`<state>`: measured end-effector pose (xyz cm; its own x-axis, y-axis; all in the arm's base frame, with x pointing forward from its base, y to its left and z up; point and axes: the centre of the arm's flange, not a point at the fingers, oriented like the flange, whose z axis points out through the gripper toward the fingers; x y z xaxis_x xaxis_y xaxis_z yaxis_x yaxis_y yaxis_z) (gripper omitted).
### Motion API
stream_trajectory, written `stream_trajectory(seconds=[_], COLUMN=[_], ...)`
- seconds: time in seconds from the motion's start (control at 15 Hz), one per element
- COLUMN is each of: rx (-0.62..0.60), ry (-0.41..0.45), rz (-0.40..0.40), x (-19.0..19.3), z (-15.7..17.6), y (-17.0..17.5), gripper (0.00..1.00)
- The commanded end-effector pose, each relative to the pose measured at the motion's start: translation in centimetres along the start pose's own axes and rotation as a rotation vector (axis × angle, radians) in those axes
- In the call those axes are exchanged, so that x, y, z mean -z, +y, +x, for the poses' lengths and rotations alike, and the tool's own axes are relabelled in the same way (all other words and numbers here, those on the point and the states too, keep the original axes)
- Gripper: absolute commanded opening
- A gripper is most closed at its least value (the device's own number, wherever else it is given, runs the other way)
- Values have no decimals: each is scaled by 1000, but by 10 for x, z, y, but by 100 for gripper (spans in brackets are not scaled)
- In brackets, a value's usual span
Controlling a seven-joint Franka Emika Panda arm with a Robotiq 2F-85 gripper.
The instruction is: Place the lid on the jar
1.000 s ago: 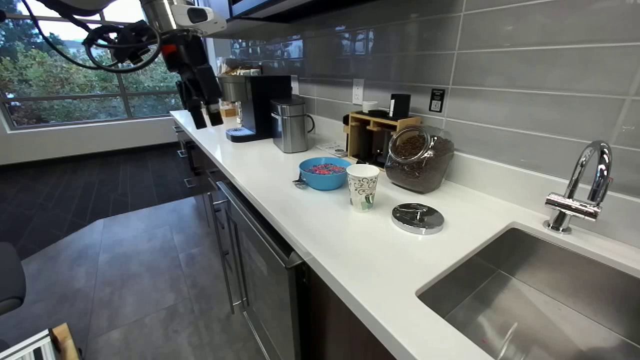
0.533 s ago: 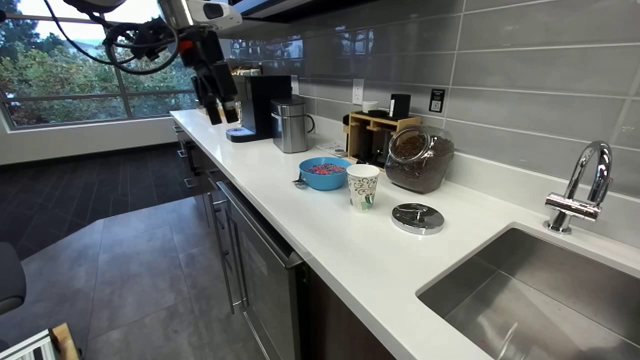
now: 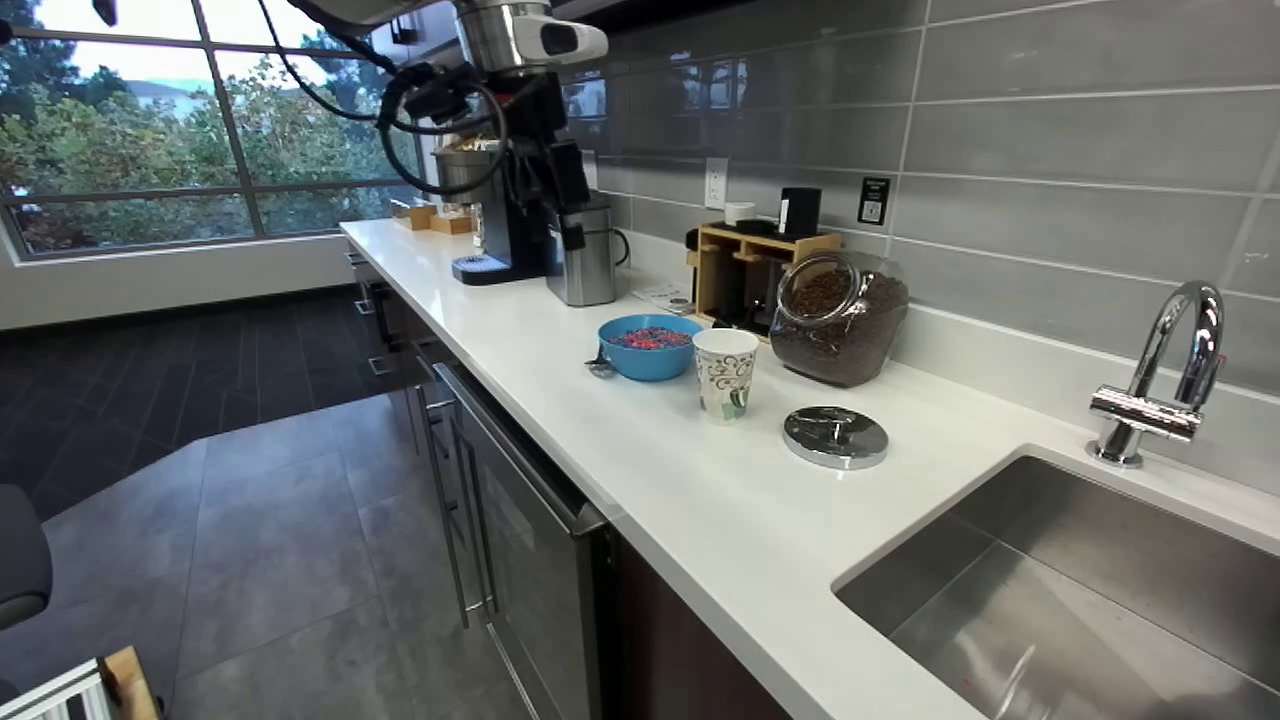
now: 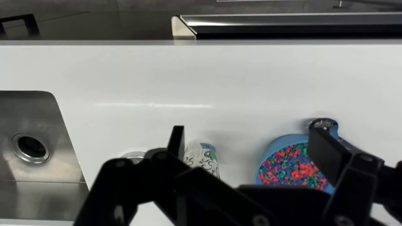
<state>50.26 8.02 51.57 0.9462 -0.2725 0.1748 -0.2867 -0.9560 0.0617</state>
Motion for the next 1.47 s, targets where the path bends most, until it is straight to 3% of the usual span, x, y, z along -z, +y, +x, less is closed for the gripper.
stream_trajectory(seconds=[0.0, 0.33, 0.6, 0.93, 1.0, 1.07, 1.13, 1.4], rx=[-90, -209, -300, -373, -396, -424, -376, -404], ry=[6, -8, -8, 18, 60, 61, 40, 50], rz=[73, 128, 121, 91, 80, 83, 92, 91], x=[-16, -45, -78, -114, -119, -120, -113, -119], z=[53, 91, 110, 134, 140, 142, 129, 137], y=[22, 86, 117, 131, 135, 134, 136, 138], gripper=[100, 100, 100, 100, 100, 100, 100, 100])
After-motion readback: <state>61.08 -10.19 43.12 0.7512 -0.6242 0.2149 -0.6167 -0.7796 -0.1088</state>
